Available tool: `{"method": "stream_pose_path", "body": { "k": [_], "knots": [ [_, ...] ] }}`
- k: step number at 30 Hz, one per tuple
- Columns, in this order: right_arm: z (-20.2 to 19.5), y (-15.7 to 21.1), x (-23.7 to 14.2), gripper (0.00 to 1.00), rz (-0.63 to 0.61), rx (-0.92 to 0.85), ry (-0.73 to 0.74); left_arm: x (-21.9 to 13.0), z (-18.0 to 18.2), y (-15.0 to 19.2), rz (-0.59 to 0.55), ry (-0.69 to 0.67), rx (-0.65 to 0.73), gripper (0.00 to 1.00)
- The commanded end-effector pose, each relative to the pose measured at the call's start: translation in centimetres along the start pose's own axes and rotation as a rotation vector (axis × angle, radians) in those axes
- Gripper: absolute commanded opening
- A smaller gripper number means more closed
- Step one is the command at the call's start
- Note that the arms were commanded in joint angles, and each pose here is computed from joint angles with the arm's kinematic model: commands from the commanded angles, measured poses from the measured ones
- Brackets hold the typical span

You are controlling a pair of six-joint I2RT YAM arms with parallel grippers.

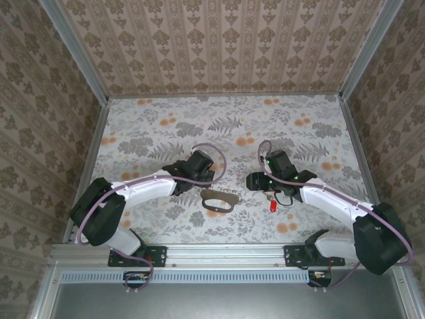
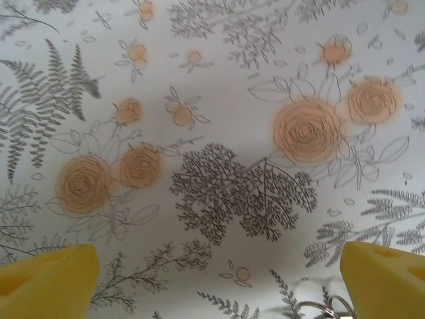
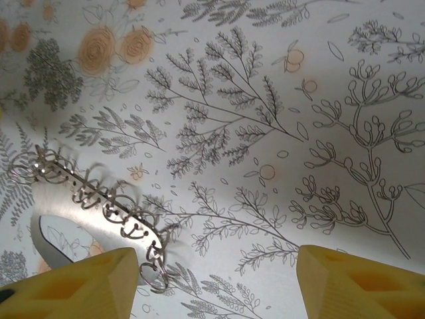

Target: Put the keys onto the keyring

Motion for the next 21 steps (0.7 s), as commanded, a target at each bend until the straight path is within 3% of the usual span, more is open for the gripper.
{"method": "stream_pose_path", "body": {
  "k": [1, 8, 21],
  "knots": [
    [0.0, 1.0, 0.2, 0.64, 0.05, -0.021, 0.01, -0.8, -1.0, 0.4, 0.017, -0.023, 0.079, 0.95],
    [0.2, 2.9, 0.5, 0.59, 0.105, -0.055, 0.011, -2.7, -2.9, 1.5, 0.01, -0.058, 0.153, 0.96],
    [1.0, 5.0, 1.9, 0.5, 0.168, -0.101, 0.012, -1.3, -3.1, 4.4, 0.074, -0.046, 0.147, 0.97]
  ]
}}
Point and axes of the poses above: each hand's point on the last joint's axis, 136 mm out from that joint toward the fingers, its own x axis out along the fingers, its own z axis along the line the jaws close on, y = z × x, the point moved 3 cm from there along -x, back along the fingers, and after that the axes turned 13 degrees about x, right-handed, at the moved point
